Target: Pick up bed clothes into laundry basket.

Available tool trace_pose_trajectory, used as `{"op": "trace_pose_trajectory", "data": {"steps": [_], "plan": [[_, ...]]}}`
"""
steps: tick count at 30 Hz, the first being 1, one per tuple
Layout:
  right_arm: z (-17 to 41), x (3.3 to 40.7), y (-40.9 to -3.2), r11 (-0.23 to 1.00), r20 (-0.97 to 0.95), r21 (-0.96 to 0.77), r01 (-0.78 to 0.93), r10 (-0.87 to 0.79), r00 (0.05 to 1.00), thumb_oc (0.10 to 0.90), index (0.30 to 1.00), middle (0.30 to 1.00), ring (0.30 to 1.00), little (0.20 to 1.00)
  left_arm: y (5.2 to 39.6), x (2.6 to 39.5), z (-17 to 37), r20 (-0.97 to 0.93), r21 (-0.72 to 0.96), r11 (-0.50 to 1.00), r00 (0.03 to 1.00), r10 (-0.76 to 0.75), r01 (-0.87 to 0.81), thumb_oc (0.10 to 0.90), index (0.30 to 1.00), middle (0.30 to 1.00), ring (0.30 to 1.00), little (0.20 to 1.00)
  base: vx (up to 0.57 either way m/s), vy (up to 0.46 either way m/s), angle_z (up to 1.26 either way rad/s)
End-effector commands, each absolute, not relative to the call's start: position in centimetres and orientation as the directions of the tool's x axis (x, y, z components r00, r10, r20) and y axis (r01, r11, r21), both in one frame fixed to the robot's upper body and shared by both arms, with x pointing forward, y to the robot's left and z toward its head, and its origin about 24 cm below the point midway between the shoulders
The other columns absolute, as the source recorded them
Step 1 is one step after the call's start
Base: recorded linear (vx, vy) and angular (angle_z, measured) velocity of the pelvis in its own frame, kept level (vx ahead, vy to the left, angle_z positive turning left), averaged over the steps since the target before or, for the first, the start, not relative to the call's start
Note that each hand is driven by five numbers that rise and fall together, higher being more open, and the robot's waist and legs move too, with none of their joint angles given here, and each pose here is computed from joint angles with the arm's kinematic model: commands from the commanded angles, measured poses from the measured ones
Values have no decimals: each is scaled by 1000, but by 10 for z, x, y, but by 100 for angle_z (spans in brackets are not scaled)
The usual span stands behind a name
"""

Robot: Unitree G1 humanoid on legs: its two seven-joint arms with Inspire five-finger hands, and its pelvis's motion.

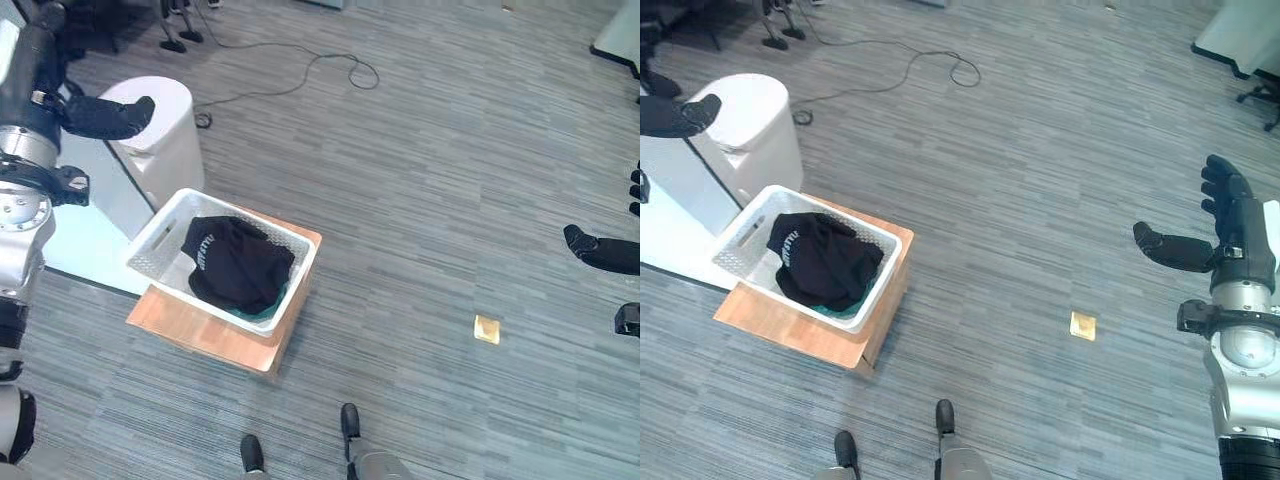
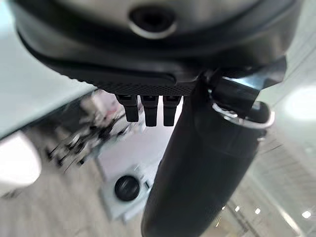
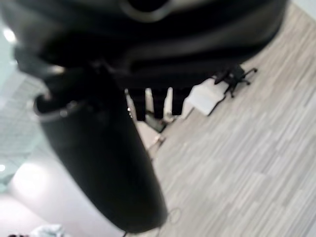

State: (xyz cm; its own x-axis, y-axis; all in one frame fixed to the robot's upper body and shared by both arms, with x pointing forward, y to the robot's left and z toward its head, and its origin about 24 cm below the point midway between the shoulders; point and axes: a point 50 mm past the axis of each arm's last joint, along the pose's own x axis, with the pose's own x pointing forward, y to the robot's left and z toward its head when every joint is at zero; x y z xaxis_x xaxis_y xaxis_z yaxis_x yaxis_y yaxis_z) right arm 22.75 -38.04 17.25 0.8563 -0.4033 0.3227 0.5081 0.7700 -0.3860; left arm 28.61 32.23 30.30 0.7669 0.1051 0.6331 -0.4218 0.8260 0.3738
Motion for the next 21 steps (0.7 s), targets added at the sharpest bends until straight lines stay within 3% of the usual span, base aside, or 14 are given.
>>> {"op": "trace_pose_trajectory", "data": {"steps": [1,2,4,7,10,11,13,16,19,21], "plan": [[238,213,-387,703,602,-310,640,-376,704,800,900,900,900,900,316,252,344,852,190,866,516,90,-463,800,900,900,900,900,37,-42,12],[234,212,-381,713,612,-295,636,-370,699,800,900,900,900,900,314,246,330,863,121,894,491,121,-431,800,900,900,900,900,39,-38,8],[229,213,-366,760,637,-240,604,-347,689,800,900,900,900,900,308,243,289,818,69,937,557,144,-343,800,900,900,900,900,12,-41,4],[208,222,-319,899,667,-15,438,-318,674,800,900,900,900,900,286,238,216,658,-12,989,744,118,-145,800,900,900,900,900,22,-32,-2],[187,236,-275,963,633,110,244,-257,730,800,900,900,900,900,279,235,154,467,-115,982,864,188,-151,800,900,900,900,900,10,-5,3],[187,236,-275,964,633,110,244,-257,731,800,900,900,900,900,279,235,154,466,-115,982,864,188,-152,800,900,900,900,900,-39,-15,0],[165,242,-248,982,566,139,126,-183,804,800,900,900,900,900,274,229,111,322,-294,933,898,301,-207,800,900,900,900,900,-7,-15,2],[137,254,-208,970,480,244,-14,-108,871,800,900,900,900,900,259,229,93,264,-367,897,898,353,-244,800,900,900,900,900,2,-33,14],[121,248,-184,954,427,283,-102,-29,904,800,900,900,900,900,237,229,76,198,-538,818,913,357,-203,800,900,900,900,900,-8,-13,8],[107,244,-171,927,383,341,-155,14,924,800,900,900,900,900,228,227,76,201,-527,829,920,336,-188,800,900,900,900,900,-16,-10,5]]}}
